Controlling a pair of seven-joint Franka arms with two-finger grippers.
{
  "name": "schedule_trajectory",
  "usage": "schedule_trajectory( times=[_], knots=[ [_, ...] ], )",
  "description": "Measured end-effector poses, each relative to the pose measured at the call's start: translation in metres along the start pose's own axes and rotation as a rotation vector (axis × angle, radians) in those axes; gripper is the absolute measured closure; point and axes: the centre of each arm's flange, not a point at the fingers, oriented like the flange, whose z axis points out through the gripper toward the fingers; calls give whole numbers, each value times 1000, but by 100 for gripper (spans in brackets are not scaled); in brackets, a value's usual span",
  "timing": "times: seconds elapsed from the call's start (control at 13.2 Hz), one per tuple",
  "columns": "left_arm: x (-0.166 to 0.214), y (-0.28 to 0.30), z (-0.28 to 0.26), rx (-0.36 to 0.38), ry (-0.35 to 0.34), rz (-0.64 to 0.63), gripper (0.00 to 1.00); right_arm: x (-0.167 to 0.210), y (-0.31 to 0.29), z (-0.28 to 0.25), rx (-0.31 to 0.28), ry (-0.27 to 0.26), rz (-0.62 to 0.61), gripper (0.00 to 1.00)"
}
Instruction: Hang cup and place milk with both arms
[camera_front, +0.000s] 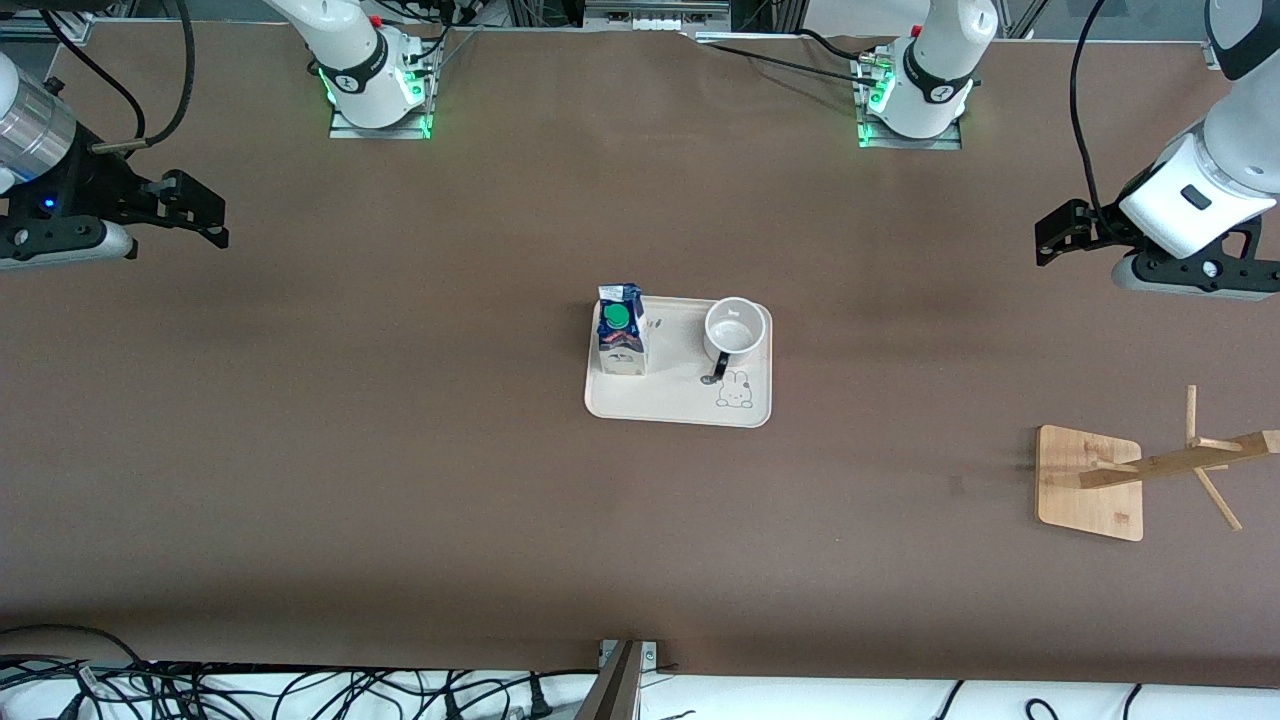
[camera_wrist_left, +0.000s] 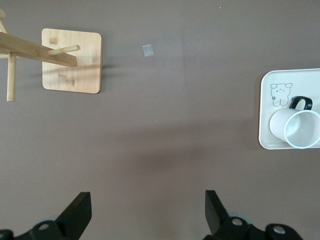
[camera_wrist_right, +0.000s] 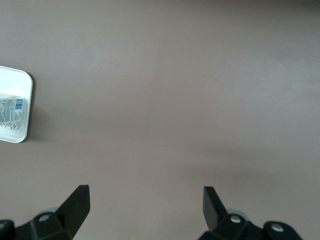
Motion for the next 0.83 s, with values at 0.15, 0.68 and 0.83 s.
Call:
schedule_trajectory(
  times=[0.15, 0.68, 0.83],
  knots=[
    [0, 0, 0, 0, 0, 0, 0, -2, -4, 1, 1, -16, -7, 0],
    [0, -1, 0, 0, -1, -1, 0, -2, -10, 2, 1, -22, -21, 0],
    [0, -1, 0, 0, -1, -1, 0, -2, -10, 2, 1, -24, -33, 0]
  ],
)
